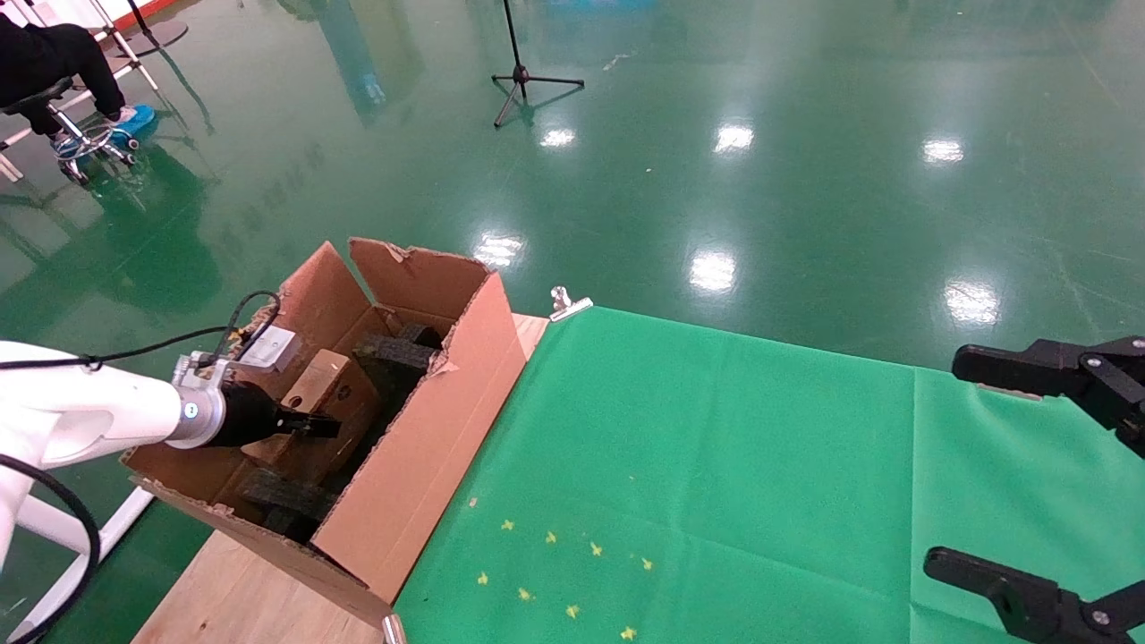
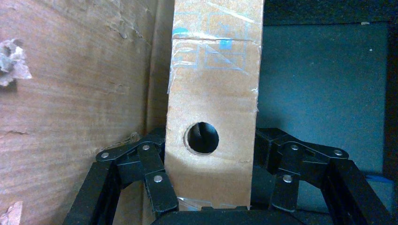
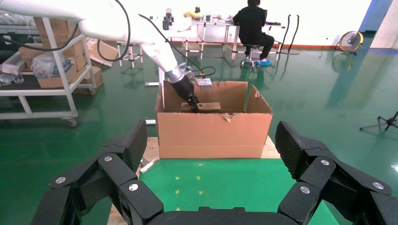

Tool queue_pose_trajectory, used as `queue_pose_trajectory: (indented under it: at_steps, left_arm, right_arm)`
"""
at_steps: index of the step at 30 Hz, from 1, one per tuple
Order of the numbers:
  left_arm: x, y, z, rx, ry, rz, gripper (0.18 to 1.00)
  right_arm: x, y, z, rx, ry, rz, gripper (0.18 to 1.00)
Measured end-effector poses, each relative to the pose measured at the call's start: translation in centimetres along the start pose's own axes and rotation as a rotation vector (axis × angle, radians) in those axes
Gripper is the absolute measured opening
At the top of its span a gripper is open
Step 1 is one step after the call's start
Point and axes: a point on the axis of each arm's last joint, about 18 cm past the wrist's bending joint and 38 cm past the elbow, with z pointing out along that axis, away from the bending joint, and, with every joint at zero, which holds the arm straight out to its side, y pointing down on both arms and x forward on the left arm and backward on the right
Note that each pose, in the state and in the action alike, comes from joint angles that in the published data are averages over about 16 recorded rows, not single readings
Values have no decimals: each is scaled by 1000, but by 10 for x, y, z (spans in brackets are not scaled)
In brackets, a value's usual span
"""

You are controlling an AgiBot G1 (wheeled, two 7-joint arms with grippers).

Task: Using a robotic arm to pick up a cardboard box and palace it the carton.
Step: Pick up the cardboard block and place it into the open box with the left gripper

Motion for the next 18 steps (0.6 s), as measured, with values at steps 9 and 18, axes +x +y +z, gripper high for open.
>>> queue_pose_trajectory:
  at_steps: [9, 18]
  left_arm:
    - [0, 0, -1, -2, 1, 3, 294]
    - [-3, -10, -6, 20, 7, 8, 394]
  right_arm:
    - [0, 0, 0, 0, 0, 0, 1001]
    - [0, 0, 0, 0, 0, 0, 1001]
